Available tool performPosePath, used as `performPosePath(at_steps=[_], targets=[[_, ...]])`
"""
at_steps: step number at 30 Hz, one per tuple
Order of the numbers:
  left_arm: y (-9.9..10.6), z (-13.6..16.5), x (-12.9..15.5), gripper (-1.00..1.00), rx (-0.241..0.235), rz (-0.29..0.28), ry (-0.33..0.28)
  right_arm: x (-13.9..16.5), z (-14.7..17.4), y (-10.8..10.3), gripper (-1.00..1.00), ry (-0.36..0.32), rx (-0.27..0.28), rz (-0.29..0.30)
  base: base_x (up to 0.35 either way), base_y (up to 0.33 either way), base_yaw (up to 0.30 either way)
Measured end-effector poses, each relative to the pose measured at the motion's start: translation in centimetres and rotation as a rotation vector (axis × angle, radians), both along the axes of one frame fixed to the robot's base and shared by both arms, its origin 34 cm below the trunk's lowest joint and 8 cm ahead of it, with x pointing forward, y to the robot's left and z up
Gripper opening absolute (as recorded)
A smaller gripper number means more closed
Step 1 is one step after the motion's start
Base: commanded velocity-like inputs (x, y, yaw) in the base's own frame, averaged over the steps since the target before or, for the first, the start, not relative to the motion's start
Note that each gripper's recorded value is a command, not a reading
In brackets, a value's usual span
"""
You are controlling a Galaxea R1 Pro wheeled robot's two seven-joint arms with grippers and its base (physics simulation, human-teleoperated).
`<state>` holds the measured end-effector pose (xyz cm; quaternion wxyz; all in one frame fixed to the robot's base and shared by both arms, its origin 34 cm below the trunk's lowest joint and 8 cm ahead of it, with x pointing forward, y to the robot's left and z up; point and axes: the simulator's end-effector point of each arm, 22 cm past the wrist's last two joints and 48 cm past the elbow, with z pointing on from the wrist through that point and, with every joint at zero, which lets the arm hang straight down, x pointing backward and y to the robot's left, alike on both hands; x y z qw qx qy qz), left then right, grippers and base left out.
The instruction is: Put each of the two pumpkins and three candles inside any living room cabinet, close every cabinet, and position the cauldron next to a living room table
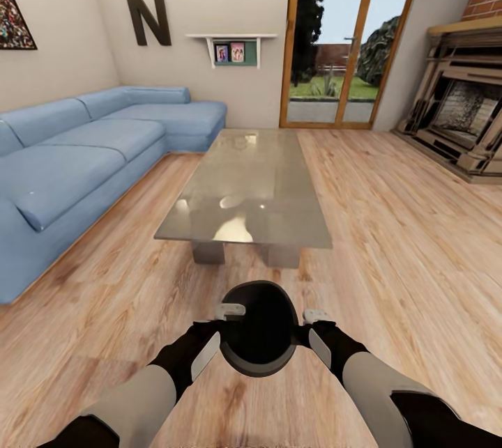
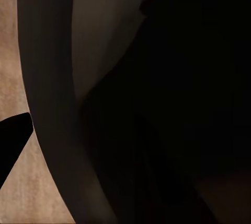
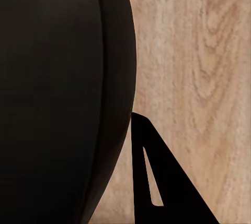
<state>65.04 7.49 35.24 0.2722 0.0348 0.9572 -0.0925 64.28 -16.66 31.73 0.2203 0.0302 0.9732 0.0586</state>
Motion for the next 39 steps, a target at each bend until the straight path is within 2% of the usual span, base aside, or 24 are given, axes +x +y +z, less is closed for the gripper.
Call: performPosePath(at_steps=[39], targets=[[0.0, -3.4, -1.4, -1.0, 0.0, 0.0, 0.063, -1.6, -3.4, 0.0, -1.0, 0.063, -0.001, 0.0, 0.0, 0.0, 0.0]])
